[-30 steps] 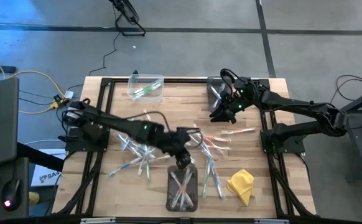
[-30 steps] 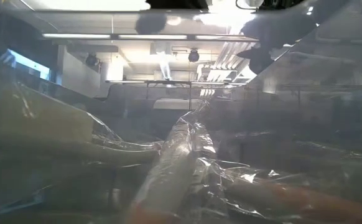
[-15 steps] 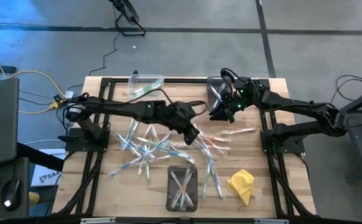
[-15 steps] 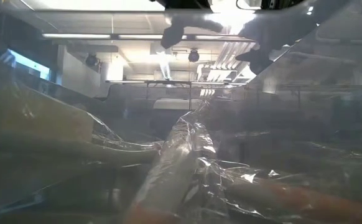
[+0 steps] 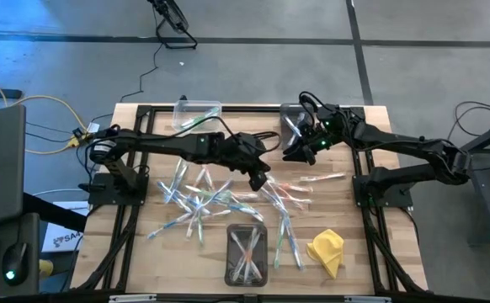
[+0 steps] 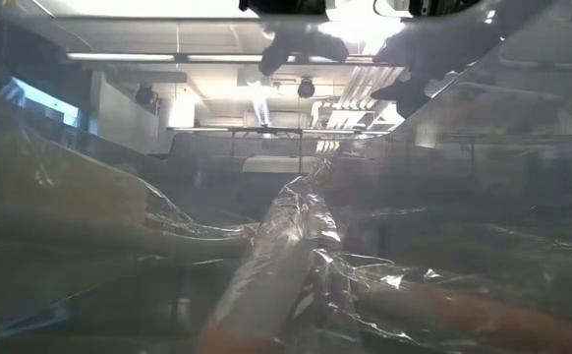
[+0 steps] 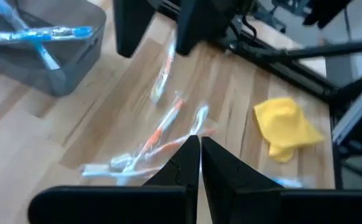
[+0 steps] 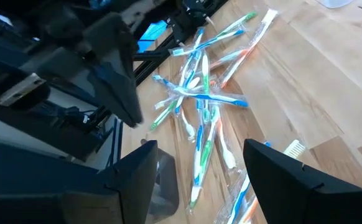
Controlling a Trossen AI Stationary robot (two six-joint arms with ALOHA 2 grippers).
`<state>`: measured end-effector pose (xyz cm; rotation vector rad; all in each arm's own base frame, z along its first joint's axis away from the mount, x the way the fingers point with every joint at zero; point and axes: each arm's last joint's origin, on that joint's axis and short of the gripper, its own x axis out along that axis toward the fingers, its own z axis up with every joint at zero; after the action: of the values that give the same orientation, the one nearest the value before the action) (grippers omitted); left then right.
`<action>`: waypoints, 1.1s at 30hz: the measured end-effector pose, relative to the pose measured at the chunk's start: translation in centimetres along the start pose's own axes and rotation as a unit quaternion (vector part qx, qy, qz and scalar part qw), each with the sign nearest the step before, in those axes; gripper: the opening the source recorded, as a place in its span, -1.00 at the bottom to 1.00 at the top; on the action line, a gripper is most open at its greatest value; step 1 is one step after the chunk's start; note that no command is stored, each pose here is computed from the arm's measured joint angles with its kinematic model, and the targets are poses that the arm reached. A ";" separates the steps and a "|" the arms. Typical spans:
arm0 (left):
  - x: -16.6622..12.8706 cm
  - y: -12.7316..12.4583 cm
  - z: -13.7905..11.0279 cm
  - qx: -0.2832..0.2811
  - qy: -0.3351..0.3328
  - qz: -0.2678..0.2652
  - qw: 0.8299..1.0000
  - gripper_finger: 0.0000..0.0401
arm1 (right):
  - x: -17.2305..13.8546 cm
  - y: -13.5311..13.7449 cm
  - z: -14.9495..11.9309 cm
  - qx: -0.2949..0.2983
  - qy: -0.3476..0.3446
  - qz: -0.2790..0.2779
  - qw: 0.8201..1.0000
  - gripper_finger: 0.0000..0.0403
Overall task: Pick & Place Toothbrushes
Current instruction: Put the blue toothbrush into the top black bin
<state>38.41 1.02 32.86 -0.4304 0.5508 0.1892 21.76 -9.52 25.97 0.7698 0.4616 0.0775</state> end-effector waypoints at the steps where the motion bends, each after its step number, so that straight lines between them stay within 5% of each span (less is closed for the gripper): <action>1: -0.3 0.0 0.1 0.010 0.000 0.000 1.000 -0.94 | 0.0 0.0 0.0 0.000 0.000 0.000 1.000 0.15; 11: -4.3 0.4 0.3 0.062 -0.054 0.029 0.996 -0.94 | 0.0 -0.2 -0.1 0.004 -0.006 -0.023 1.000 0.15; 33: -10.4 4.9 -8.3 0.028 -0.211 -0.021 0.977 -0.94 | 1.0 0.7 -0.5 -0.028 -0.036 -0.092 0.995 0.15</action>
<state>24.47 1.07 30.41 -0.3337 0.1288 0.2173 22.54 -8.40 25.76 0.6701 0.4575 -0.1087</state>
